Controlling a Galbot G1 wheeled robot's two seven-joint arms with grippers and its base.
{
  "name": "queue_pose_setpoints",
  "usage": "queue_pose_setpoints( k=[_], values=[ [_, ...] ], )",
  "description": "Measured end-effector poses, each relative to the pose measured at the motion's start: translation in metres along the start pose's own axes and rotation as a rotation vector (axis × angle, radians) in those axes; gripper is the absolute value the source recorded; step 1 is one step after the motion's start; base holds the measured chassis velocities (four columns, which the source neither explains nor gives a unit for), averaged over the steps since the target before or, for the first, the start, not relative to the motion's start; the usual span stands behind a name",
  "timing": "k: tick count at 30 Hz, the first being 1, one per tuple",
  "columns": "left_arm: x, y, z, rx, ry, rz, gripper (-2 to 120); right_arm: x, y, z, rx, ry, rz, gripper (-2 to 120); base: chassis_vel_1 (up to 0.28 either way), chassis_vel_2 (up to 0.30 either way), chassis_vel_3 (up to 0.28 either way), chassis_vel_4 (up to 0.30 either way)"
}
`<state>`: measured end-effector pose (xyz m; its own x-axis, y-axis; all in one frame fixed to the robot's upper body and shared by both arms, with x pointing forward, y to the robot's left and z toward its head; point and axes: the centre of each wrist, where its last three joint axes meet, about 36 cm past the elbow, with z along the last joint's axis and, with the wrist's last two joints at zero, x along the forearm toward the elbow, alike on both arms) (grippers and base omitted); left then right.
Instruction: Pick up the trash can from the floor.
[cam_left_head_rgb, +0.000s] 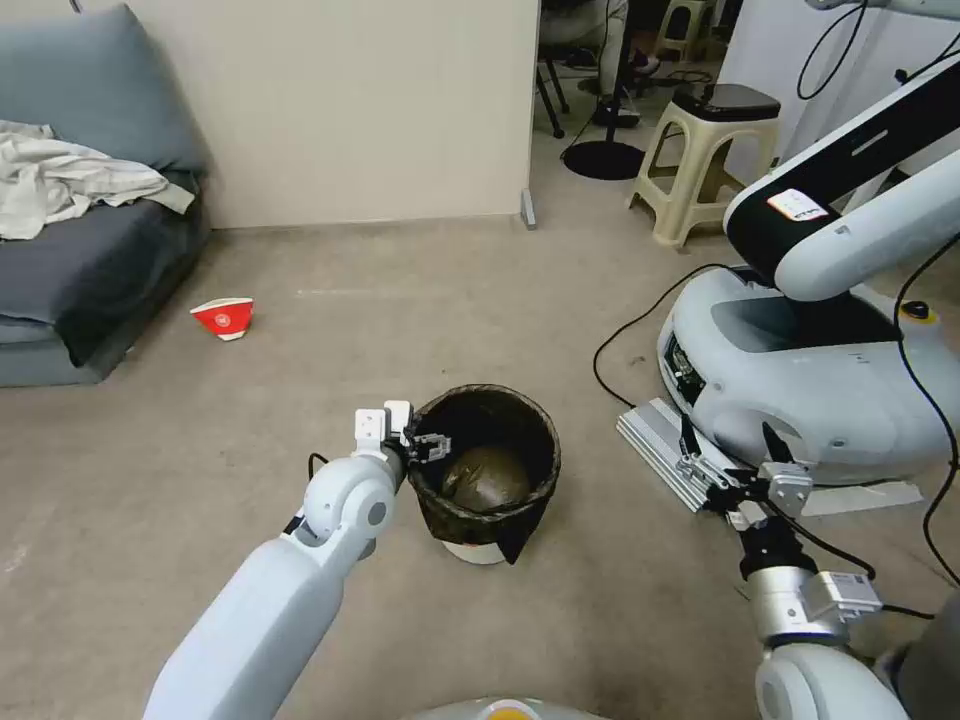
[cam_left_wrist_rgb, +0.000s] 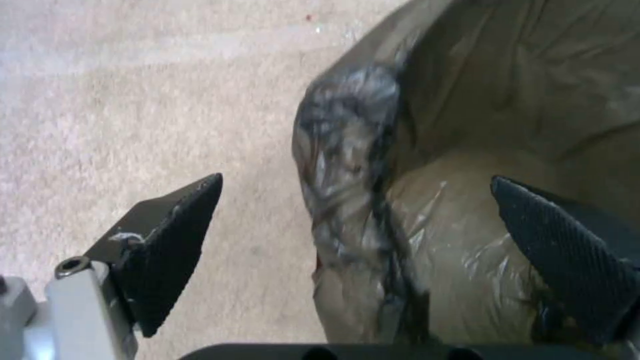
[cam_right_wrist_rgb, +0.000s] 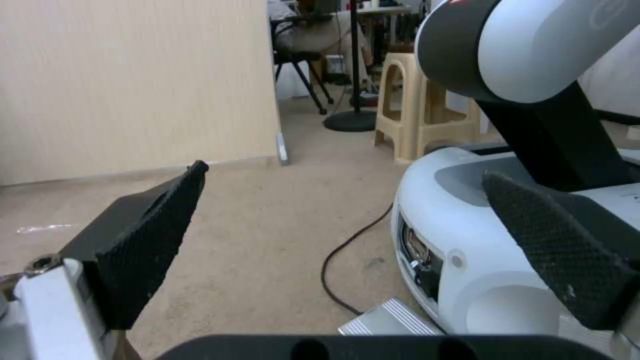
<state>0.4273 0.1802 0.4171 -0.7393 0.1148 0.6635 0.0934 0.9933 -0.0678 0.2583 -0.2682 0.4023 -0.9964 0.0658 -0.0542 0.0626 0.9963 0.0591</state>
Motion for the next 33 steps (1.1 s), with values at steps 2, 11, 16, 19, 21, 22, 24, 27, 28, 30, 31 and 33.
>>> queue_pose_setpoints(
  k=[2,11,16,19,21,22,24,27,28,30,31,33],
  values=[
    [-0.002,-0.002,0.005,-0.001,0.017,0.001,100,0.000,0.000,0.000,0.000,-0.001,0.000,100,0.000,0.000,0.000,0.000],
    [-0.004,-0.004,0.011,-0.005,0.035,0.000,100,0.000,0.000,0.000,0.000,-0.001,0.001,100,0.000,0.000,0.000,0.000],
    [-0.006,-0.007,0.021,-0.005,0.061,-0.006,84,0.002,-0.001,0.001,0.003,-0.005,0.004,100,0.000,0.000,0.000,0.000],
    [-0.005,-0.007,0.024,-0.002,0.067,-0.013,75,0.002,-0.001,0.001,0.002,-0.006,0.005,100,0.000,0.000,0.000,0.000],
    [-0.005,-0.006,0.026,0.001,0.070,-0.016,65,0.002,-0.001,0.001,0.002,-0.007,0.005,100,0.000,0.000,0.000,0.000],
    [-0.005,-0.006,0.026,0.001,0.070,-0.016,65,0.002,-0.001,0.001,0.002,-0.007,0.005,100,0.000,0.000,0.000,0.000],
    [-0.004,-0.006,0.027,0.004,0.072,-0.018,53,0.003,-0.001,0.002,0.001,-0.008,0.005,100,0.000,0.000,0.000,0.000],
    [-0.003,-0.006,0.028,0.005,0.072,-0.019,42,0.003,0.000,0.002,0.001,-0.008,0.005,100,0.000,0.000,0.000,0.000],
    [-0.002,-0.005,0.028,0.006,0.072,-0.020,37,0.003,0.000,0.002,0.001,-0.009,0.005,100,0.000,0.000,0.000,0.000],
    [-0.002,-0.005,0.028,0.007,0.073,-0.020,34,0.004,0.000,0.002,0.001,-0.009,0.005,100,0.000,0.000,0.000,0.000],
    [-0.002,-0.005,0.028,0.008,0.073,-0.021,29,0.004,0.000,0.002,0.001,-0.010,0.005,100,0.000,0.000,0.000,0.000],
    [-0.002,-0.005,0.029,0.009,0.075,-0.026,21,0.004,0.000,0.003,0.002,-0.010,0.005,100,0.000,0.000,0.000,0.000]
  ],
)
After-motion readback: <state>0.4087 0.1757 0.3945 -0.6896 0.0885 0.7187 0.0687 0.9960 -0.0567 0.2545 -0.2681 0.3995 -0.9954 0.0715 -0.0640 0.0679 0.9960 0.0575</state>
